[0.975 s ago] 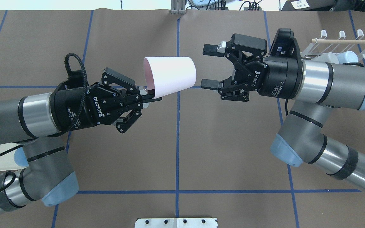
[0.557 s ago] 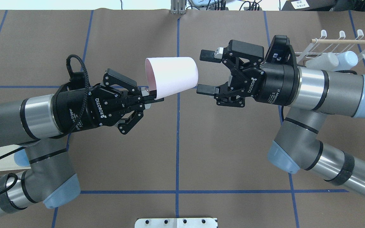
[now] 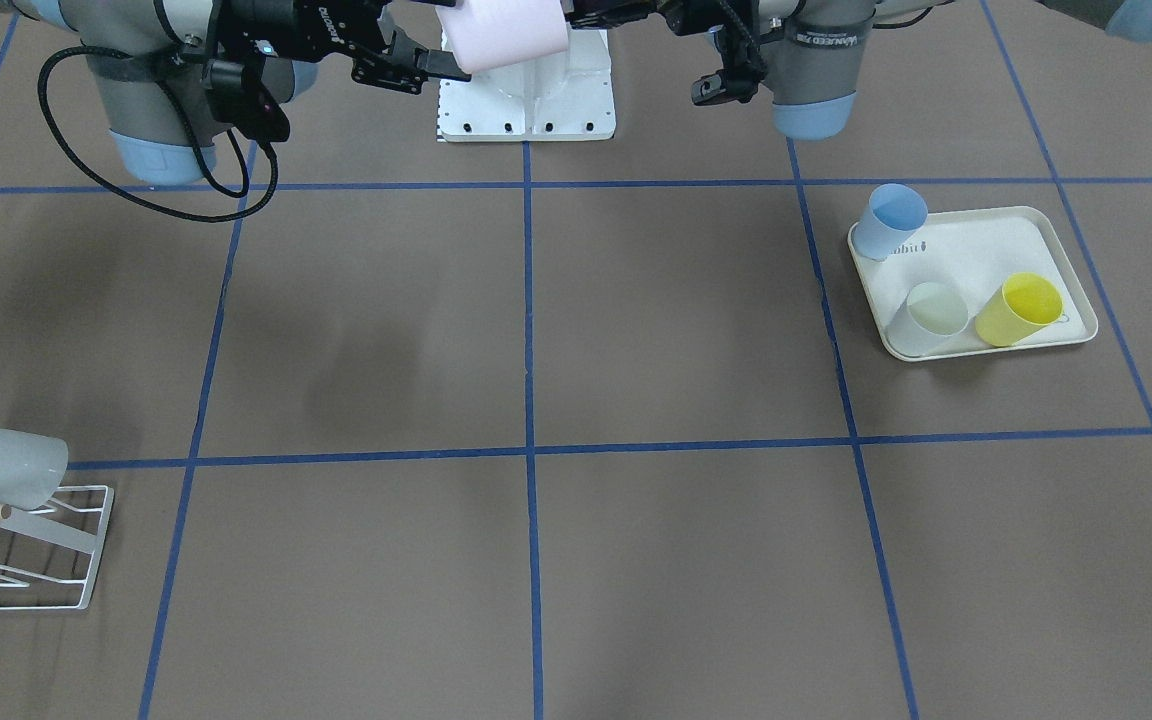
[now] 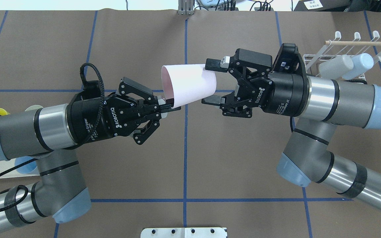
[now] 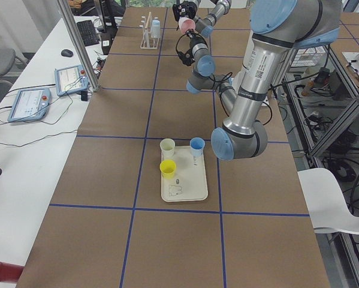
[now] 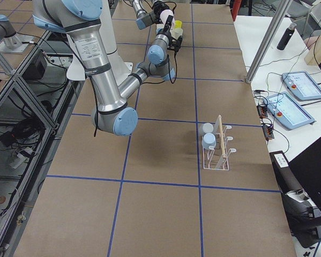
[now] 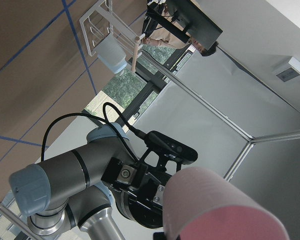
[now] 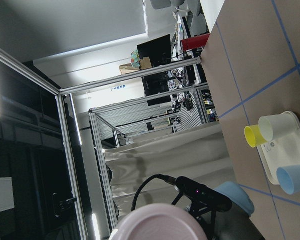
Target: Transfer IKEA cup to right arm and place on rack
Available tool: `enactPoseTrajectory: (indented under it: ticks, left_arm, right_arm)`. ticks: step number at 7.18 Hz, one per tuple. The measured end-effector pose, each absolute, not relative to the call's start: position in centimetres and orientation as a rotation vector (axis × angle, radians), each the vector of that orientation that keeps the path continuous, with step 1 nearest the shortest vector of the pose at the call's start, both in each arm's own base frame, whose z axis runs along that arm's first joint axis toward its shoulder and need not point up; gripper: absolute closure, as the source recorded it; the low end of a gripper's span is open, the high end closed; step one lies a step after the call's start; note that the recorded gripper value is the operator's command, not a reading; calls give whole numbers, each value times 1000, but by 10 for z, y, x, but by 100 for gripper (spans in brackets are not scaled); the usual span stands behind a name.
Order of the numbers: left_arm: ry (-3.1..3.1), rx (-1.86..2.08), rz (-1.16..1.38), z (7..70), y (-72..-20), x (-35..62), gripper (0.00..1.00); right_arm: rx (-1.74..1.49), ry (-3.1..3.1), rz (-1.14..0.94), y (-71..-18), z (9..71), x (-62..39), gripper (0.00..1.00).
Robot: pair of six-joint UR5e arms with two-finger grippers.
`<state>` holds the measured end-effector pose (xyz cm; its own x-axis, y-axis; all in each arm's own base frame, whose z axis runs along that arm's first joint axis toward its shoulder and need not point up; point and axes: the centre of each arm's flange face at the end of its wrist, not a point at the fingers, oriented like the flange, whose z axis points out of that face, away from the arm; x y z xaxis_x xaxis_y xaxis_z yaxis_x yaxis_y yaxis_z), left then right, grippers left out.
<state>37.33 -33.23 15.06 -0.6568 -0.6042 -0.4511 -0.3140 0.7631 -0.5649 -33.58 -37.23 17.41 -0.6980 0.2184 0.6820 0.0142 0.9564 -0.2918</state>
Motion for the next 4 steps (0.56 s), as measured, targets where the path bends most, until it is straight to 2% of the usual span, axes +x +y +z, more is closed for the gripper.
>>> enactPoseTrajectory:
  ticks: [2, 3, 4]
  left_arm:
    - [2317, -688, -588, 148, -331, 376, 100]
    - [2318, -689, -587, 148, -331, 377, 99]
    - [2319, -690, -588, 147, -331, 377, 34]
  right_arm:
    - [-164, -2326, 337, -372, 174, -336, 33]
    - [-164, -2329, 335, -371, 174, -336, 51]
    - [-163, -2335, 331, -371, 175, -335, 74]
